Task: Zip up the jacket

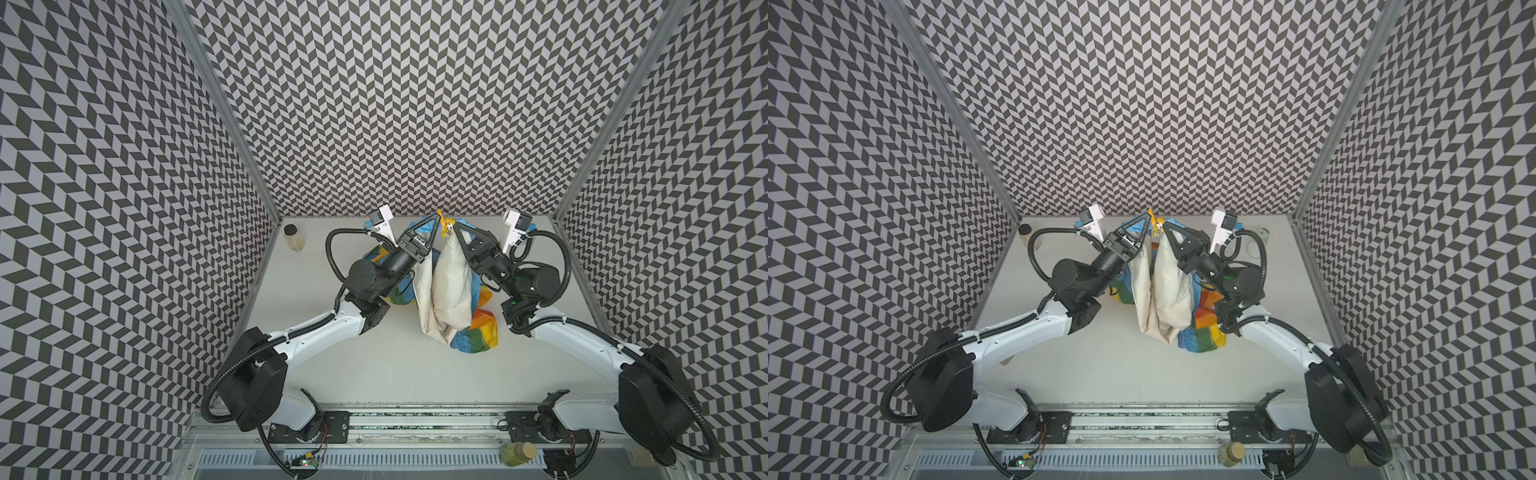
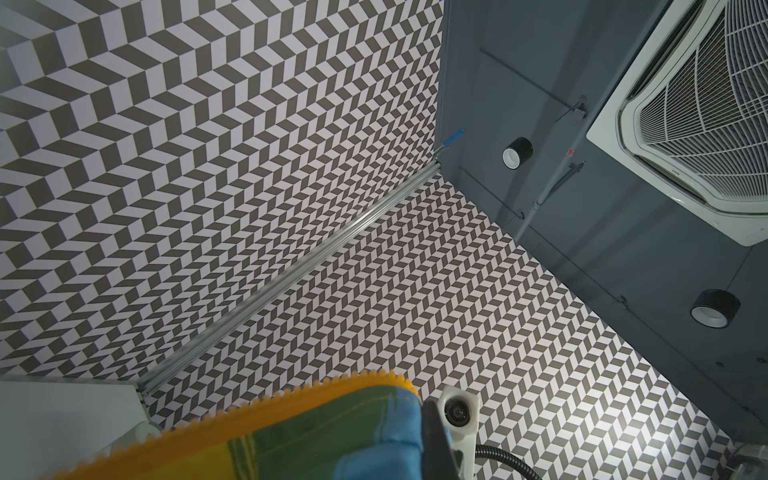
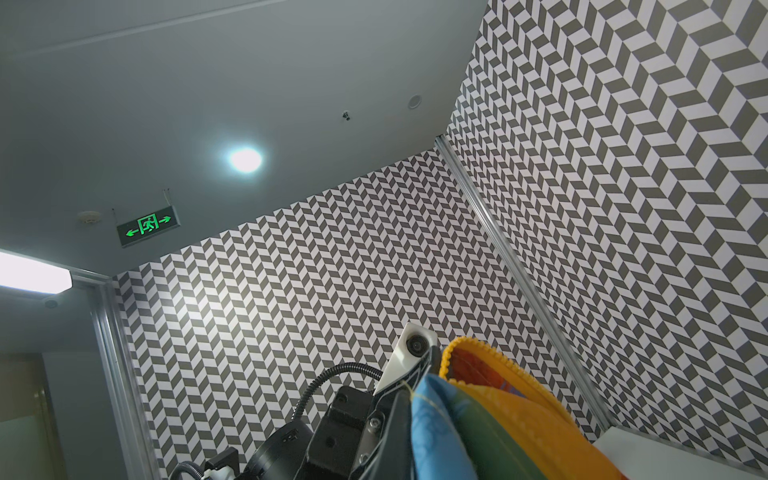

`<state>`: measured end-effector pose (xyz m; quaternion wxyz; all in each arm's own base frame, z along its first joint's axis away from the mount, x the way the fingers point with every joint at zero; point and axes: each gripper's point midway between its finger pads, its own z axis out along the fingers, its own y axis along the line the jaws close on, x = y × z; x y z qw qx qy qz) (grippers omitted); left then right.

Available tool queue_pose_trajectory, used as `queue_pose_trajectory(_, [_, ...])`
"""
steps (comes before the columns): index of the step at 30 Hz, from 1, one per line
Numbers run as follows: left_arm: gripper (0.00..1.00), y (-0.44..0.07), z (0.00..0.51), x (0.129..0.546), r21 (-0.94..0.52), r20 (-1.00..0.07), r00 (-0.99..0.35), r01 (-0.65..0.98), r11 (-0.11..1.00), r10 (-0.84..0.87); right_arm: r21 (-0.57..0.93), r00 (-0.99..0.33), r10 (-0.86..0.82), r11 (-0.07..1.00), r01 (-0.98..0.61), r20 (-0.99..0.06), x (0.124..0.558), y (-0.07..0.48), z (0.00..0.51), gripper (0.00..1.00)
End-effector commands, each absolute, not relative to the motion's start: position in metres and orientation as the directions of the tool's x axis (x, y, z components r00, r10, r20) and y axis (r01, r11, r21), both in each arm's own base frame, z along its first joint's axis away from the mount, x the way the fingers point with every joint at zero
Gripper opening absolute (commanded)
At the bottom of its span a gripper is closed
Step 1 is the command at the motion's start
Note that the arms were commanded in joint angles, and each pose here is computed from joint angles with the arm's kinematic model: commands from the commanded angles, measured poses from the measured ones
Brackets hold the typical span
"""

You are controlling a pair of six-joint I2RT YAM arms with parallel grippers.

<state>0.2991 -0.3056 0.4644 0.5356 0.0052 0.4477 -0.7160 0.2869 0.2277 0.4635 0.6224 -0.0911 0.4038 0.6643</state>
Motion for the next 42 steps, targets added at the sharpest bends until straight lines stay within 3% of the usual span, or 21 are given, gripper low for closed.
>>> queue_pose_trajectory(1, [0.0,-0.3028,0.4788,0.2876,-0.582,-0.491,-0.403,0.811,-0.053,-0.773,0.371,-0.176,0.783,0.074,-0.926,-0.596,0.2706,0.22,0.4765,0.0])
queue_pose_trajectory(42, [0.0,-0.3062,0.4736,0.284,-0.587,-0.487,-0.43,0.806,-0.079,-0.76,0.386,-0.183,0.787,0.076,-0.919,-0.589,0.2759,0.2227,0.4735,0.0])
